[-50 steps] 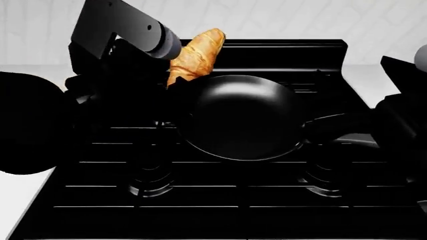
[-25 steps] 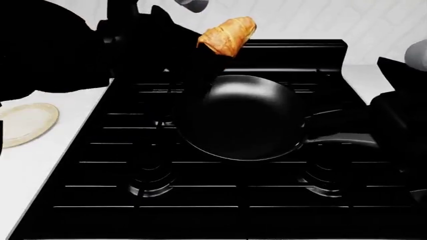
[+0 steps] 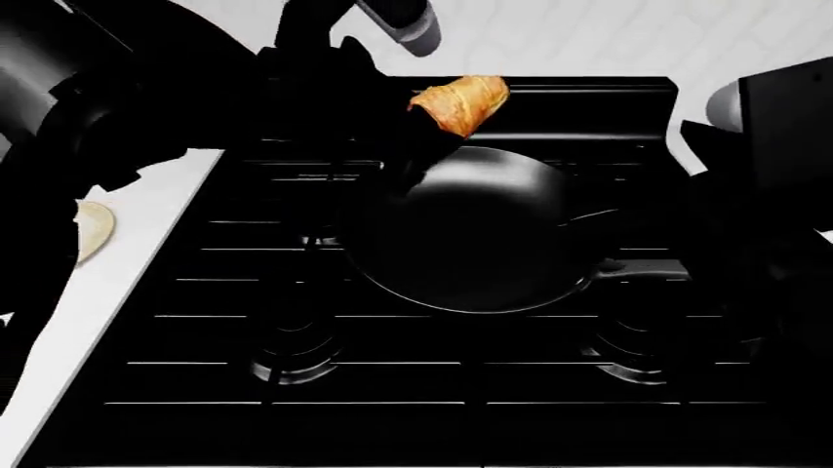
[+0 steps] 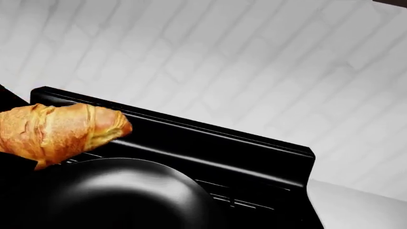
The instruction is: Pick the croissant and place it on the pan. Then turn on the stove to warm the croissant.
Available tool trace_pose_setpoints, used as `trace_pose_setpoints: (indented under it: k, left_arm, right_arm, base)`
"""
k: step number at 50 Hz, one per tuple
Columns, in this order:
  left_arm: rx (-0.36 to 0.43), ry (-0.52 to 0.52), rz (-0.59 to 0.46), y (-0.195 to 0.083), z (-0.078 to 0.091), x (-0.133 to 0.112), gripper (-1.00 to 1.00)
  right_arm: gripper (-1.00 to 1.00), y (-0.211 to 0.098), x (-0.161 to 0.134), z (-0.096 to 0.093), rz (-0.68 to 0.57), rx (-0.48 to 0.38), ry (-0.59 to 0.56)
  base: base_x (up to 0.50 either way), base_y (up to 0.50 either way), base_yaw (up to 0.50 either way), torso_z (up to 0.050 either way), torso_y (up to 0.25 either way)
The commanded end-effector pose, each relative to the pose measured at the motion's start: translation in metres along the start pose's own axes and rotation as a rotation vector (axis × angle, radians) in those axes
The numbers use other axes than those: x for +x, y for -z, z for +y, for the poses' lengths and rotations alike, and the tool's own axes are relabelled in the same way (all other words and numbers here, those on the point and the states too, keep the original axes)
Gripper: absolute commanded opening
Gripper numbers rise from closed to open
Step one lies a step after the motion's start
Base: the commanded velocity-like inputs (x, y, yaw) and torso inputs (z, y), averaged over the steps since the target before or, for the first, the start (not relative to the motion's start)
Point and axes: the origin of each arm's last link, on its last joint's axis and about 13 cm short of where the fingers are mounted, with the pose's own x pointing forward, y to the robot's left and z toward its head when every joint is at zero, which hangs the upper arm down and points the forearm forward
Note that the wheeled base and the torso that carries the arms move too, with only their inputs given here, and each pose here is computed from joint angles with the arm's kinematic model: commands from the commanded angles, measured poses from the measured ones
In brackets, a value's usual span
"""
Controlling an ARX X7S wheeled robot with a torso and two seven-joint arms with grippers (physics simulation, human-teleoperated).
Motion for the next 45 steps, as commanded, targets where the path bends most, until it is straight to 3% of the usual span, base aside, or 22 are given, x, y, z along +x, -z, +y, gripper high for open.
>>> trace_pose_setpoints:
  k: [1, 24, 45]
  left_arm:
    - [-0.015, 0.035, 0.031, 0.009, 0.011, 0.02, -1.0]
    - [-0.089, 0.093, 0.012, 0.028, 0.022, 0.049, -1.0]
    - [-0.115, 0.158, 0.045, 0.049, 0.018, 0.062, -1.0]
  right_arm:
    - [1.0, 0.0, 0.008, 0.003, 0.011, -0.005, -0.02]
    - [1.0, 0.002, 0.004, 0.0, 0.006, 0.009, 0.011]
    - [1.0, 0.006, 0.001, 0.001, 0.011, 0.019, 0.027]
  base:
    - [0.0, 0.0, 0.0, 0.0, 0.0]
    - [0.0, 0.0, 0.0, 0.0, 0.0]
    - [0.0, 0.0, 0.0, 0.0, 0.0]
